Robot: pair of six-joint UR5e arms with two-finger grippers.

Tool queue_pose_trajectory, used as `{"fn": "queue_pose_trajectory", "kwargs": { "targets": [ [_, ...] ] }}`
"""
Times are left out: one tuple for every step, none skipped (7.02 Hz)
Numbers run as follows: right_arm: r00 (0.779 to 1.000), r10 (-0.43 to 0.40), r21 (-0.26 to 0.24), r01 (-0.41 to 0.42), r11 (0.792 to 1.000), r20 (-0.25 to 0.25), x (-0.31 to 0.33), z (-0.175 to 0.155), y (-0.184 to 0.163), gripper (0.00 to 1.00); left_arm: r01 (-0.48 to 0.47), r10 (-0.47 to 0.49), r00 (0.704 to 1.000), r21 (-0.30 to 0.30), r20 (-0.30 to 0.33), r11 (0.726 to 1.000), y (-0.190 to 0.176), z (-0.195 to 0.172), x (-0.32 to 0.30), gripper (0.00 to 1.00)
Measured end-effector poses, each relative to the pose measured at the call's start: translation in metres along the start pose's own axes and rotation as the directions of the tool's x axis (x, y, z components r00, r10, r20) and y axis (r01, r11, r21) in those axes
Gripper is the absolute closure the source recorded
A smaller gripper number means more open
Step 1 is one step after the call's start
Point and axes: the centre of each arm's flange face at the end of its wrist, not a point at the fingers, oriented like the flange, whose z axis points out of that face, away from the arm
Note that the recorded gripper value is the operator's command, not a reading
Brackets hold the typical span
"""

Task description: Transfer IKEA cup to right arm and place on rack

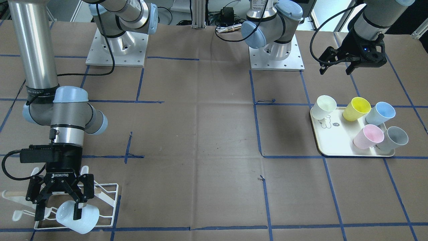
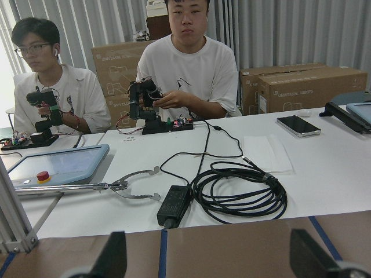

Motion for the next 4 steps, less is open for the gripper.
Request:
{"fn": "queue_pose_trajectory", "kwargs": {
  "targets": [
    [1.000,-0.005,0.028,0.005,1.000,0.002,-0.002,-0.006,-0.016,0.00,-0.003,0.003,1.000,-0.010,-0.006,1.000,-0.008,0.012,-0.005,0.03],
    [1.000,-0.012,0.064,0.012,0.998,0.004,-0.005,-0.016,-0.036,0.00,-0.004,0.004,1.000,-0.017,-0.011,1.000,-0.013,0.026,-0.008,0.03],
    [1.000,-0.019,0.099,0.018,0.995,0.007,-0.009,-0.026,-0.056,0.00,-0.004,0.004,1.000,-0.010,-0.007,1.000,-0.014,0.044,-0.008,0.03],
    [0.999,-0.029,0.134,0.024,0.991,0.031,-0.015,-0.038,-0.076,0.00,-0.004,0.004,1.000,0.003,0.000,1.000,-0.013,0.063,-0.006,0.03]
  ]
}}
